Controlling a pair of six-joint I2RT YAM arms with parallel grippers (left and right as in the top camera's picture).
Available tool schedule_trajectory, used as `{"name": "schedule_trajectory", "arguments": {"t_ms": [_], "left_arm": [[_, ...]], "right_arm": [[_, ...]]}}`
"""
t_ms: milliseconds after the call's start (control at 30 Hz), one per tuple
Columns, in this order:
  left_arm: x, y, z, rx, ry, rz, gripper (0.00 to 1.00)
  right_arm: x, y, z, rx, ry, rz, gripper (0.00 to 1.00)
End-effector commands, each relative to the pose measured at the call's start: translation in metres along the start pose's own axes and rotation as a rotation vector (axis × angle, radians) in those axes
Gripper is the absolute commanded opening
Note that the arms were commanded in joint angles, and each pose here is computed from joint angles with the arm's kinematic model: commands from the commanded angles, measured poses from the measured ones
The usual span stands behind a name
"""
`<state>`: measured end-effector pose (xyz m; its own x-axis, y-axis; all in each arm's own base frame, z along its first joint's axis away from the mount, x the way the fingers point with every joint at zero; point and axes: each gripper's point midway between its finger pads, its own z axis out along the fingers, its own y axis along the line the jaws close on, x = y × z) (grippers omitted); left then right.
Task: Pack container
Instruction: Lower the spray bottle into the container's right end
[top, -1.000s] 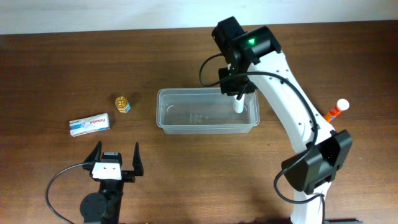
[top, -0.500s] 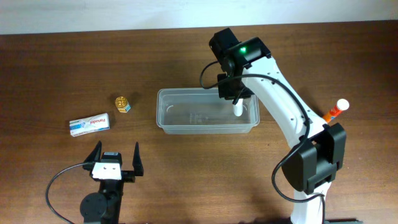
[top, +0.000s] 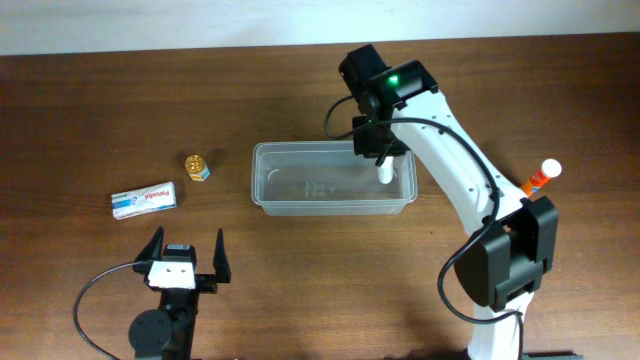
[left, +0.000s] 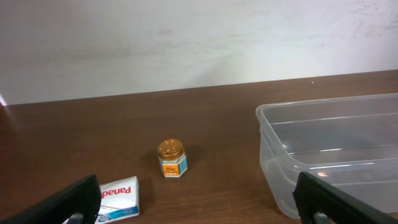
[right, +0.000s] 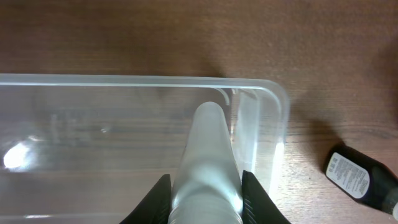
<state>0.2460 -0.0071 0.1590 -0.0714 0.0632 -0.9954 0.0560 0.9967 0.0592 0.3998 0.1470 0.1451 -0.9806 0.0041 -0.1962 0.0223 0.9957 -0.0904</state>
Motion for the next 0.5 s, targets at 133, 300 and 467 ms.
{"name": "schedule_trajectory", "arguments": {"t_ms": [133,300,467], "left_arm": [[0.001,0.002,0.0,-0.01,-0.001,0.019,1.0],[0.001,0.002,0.0,-0.01,-0.001,0.019,0.99],[0.001,0.002,0.0,-0.01,-0.001,0.019,0.99]], "right_arm": [[-0.002,-0.011,0.012,0.009,0.0,0.029,0.22],[-0.005,-0.008,0.019,-0.002,-0.015,0.031,0.22],[-0.005,-0.006,0.027,-0.008,-0.017,0.032,0.22]]}}
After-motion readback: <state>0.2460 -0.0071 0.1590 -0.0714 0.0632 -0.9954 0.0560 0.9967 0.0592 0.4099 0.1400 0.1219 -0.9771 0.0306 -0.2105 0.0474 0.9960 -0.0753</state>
